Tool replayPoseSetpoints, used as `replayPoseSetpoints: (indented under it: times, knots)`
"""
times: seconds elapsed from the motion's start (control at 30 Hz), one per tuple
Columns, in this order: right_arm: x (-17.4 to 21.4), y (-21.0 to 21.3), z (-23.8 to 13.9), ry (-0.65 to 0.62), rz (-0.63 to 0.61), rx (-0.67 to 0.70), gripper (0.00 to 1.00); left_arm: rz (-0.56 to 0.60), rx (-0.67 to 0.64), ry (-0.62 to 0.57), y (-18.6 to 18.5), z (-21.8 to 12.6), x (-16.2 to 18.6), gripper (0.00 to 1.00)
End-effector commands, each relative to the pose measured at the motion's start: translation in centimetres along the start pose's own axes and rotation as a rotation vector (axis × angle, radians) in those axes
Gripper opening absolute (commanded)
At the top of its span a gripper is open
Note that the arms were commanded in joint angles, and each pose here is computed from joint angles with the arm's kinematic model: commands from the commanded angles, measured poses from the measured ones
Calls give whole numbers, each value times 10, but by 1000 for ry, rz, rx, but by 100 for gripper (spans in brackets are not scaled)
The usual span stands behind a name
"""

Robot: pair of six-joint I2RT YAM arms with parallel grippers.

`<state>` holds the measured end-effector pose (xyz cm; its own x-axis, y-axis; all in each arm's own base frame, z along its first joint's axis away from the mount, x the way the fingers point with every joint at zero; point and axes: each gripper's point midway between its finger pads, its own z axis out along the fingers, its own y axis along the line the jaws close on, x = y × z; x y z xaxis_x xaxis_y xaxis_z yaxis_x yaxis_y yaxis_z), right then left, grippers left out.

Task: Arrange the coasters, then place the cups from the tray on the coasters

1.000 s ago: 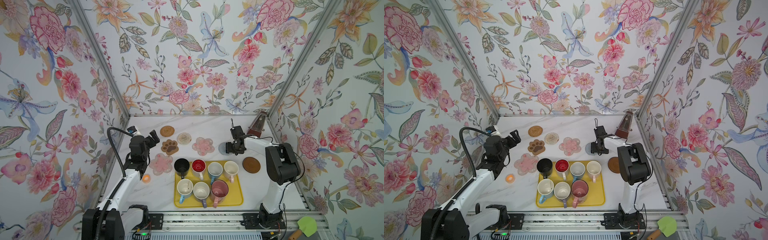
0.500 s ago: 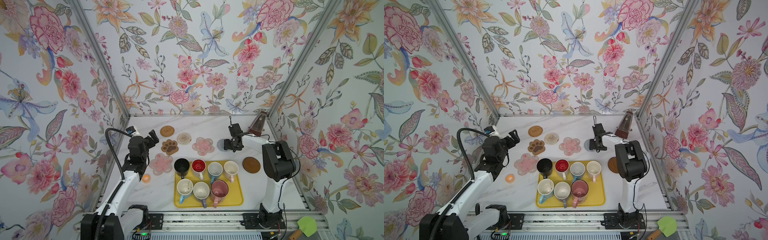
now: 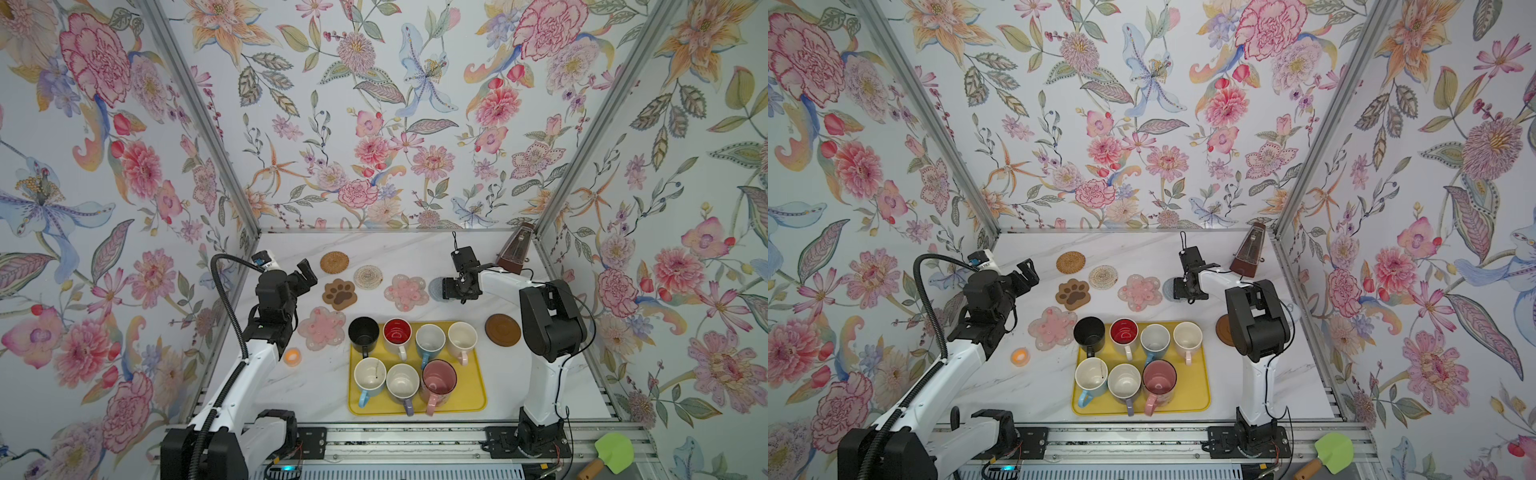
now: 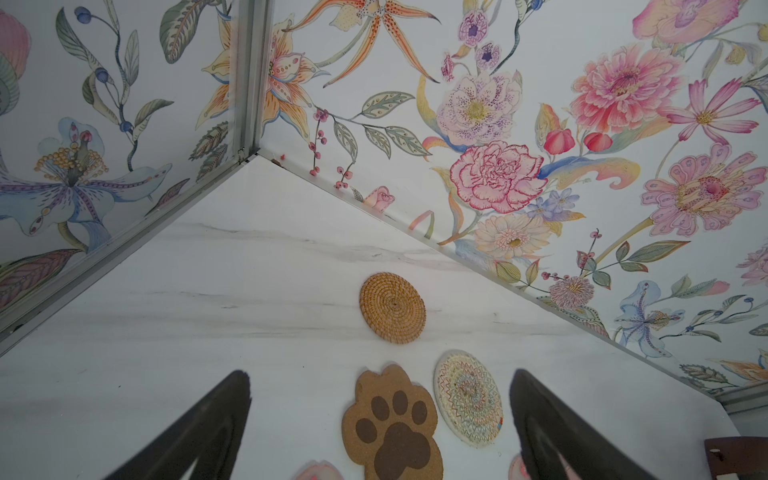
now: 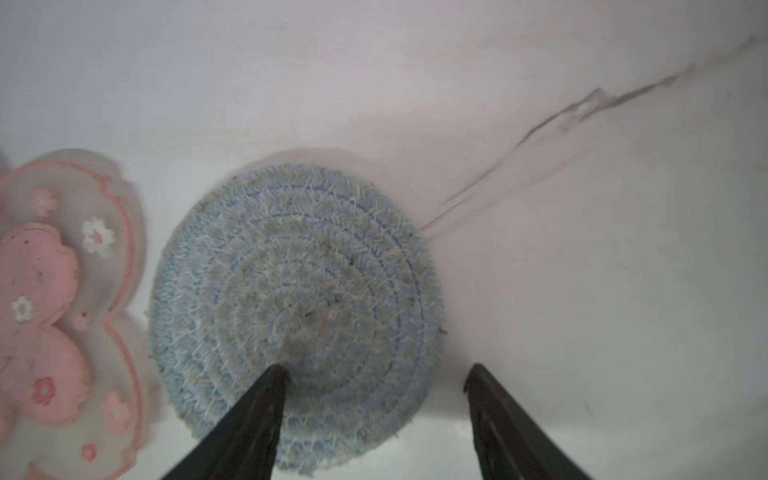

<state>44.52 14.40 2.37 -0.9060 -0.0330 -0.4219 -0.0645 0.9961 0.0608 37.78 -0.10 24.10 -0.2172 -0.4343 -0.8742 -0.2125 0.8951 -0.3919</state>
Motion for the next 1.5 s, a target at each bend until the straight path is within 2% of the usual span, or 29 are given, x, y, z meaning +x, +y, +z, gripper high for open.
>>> replayPoseSetpoints:
  times: [0.0, 0.2, 0.43, 0.57, 0.67, 0.77, 1.0, 1.47]
  knots:
    - [30, -2, 19, 112, -11, 23, 70, 1, 12, -3, -3, 0, -6, 99]
    - [14, 0, 8, 70, 2, 16, 72, -5, 23, -9, -5, -2, -6, 99]
    - [-19, -21, -70, -90, 132, -43, 74, -7, 48, -3, -8, -1, -3, 99]
    - [1, -48, -108, -134, 251, -41, 74, -10, 69, 12, -11, 3, 3, 99]
    - [35, -74, -130, -140, 362, -19, 74, -2, 74, 43, -13, 4, 10, 99]
    - [66, -89, -143, -141, 417, 19, 75, 9, 73, 49, -12, 4, 15, 99]
    - [115, -104, -130, -83, 508, 37, 75, 29, 83, 64, -16, 8, 15, 99]
    - [125, -108, -91, -30, 503, 55, 74, 42, 42, 13, -7, -9, 4, 99]
